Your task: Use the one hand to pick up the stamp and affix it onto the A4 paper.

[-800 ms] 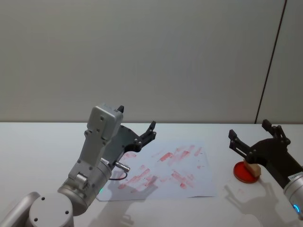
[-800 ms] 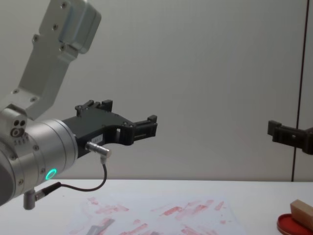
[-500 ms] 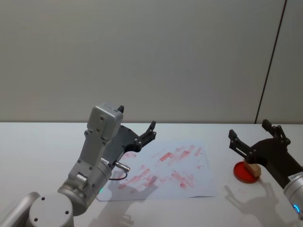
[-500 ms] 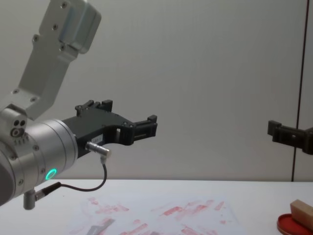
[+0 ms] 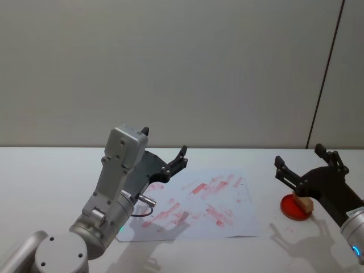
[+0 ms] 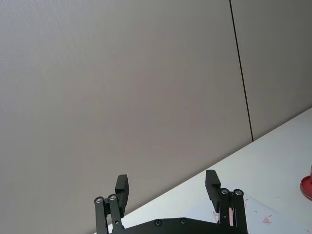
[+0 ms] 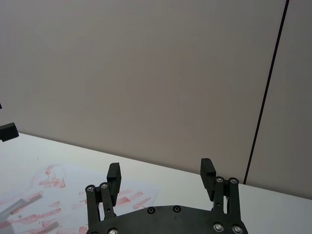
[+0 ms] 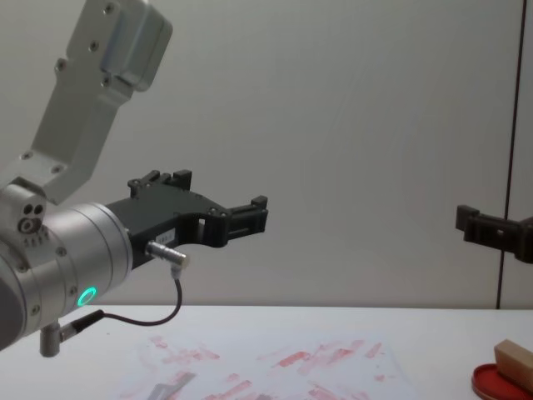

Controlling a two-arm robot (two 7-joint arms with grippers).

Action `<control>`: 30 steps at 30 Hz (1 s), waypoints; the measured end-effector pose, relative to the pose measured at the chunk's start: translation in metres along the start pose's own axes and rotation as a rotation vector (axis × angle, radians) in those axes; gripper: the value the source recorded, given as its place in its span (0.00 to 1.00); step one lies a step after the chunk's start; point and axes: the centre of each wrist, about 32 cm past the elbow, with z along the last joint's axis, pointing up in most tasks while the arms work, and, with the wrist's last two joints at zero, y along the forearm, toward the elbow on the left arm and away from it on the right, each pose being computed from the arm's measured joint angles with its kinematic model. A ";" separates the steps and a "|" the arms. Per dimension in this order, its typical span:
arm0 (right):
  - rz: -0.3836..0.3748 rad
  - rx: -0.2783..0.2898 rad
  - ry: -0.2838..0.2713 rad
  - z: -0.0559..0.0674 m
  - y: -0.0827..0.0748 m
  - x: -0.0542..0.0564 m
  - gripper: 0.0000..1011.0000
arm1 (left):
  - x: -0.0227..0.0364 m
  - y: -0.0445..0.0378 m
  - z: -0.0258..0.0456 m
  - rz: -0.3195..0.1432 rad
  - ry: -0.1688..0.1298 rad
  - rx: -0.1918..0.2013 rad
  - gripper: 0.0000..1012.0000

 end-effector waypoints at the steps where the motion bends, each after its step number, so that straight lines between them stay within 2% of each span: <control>1: 0.000 0.000 0.000 0.000 0.000 0.000 0.99 | 0.0000 0.0000 0.0000 0.000 0.000 0.000 0.99; 30: 0.000 0.000 0.000 0.000 0.000 0.000 0.99 | 0.0000 0.0000 0.0000 0.000 0.000 0.000 0.99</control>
